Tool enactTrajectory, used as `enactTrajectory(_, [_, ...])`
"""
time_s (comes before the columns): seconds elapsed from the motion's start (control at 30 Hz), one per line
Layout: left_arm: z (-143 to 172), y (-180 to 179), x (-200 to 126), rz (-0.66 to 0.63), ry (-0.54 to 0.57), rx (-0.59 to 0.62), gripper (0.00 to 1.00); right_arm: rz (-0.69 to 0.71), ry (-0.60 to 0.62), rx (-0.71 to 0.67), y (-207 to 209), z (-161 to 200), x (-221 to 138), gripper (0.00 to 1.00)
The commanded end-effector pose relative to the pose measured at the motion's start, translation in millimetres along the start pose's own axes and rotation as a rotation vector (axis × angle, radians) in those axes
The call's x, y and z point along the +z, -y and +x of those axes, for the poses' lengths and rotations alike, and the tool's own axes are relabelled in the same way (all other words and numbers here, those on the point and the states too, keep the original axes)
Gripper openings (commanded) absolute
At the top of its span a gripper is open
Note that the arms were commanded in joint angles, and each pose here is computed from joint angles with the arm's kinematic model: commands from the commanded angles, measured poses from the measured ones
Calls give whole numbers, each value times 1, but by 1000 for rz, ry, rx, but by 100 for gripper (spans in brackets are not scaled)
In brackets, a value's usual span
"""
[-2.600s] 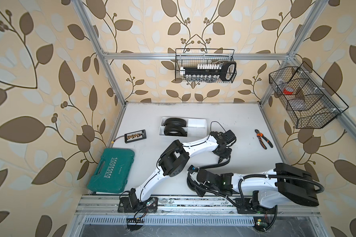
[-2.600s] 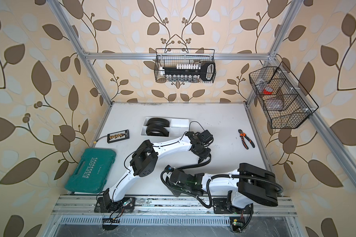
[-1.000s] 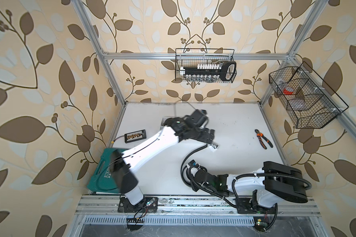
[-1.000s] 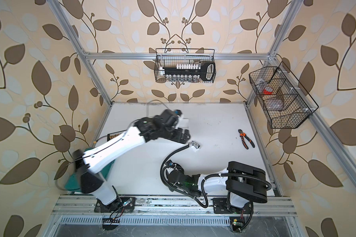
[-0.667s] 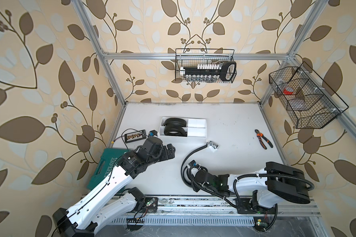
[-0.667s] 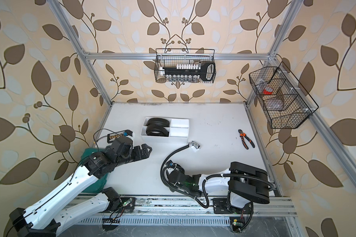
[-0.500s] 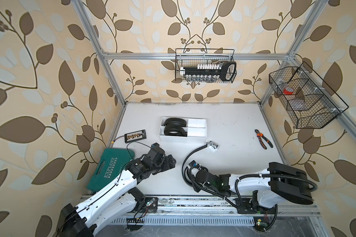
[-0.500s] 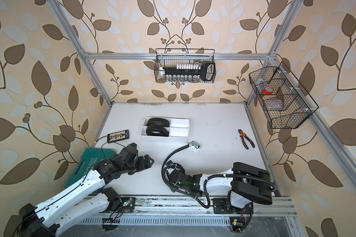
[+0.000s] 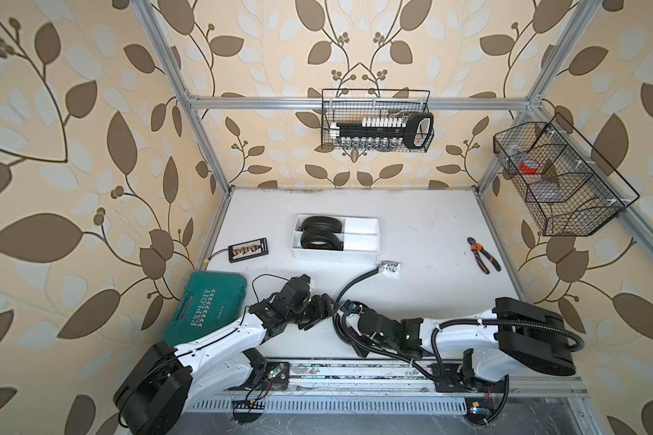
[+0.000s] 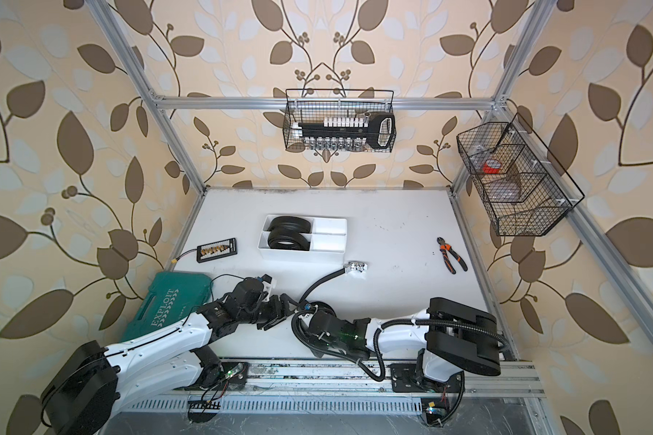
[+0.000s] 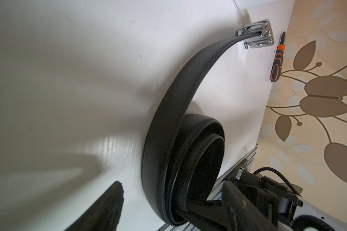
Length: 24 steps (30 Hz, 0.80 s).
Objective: Place the belts into the storage roll
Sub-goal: Roll the belt at the center of the board.
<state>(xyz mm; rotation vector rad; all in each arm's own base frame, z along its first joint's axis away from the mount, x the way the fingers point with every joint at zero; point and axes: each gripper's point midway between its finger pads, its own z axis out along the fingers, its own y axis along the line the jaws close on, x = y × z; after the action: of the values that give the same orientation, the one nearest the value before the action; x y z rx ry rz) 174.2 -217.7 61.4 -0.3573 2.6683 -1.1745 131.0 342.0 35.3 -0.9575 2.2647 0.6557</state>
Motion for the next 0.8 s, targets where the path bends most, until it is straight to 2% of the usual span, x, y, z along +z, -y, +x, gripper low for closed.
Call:
enactTrajectory(0.0, [6,17,7,59,-44,64,70,-57,-16,-16,-10,0,5,0])
enactTrajectory(0.17, [13,4,16,34,-80,79,64,-64,-10,12,-5,-2,6,0])
enactTrajectory(0.23, [15,1,17,23,-91,93,55,-66,-8,27,-2,-2,6,0])
enactTrajectory(0.3, [18,-1,19,16,-107,106,52,-70,-2,36,1,-3,5,0])
enactTrajectory(0.53, [24,-6,36,-44,-170,143,51,-163,-20,-6,-14,-1,4,0])
enactTrajectory(0.77, [24,-17,46,-113,-172,174,34,-185,-39,-3,-16,6,5,0])
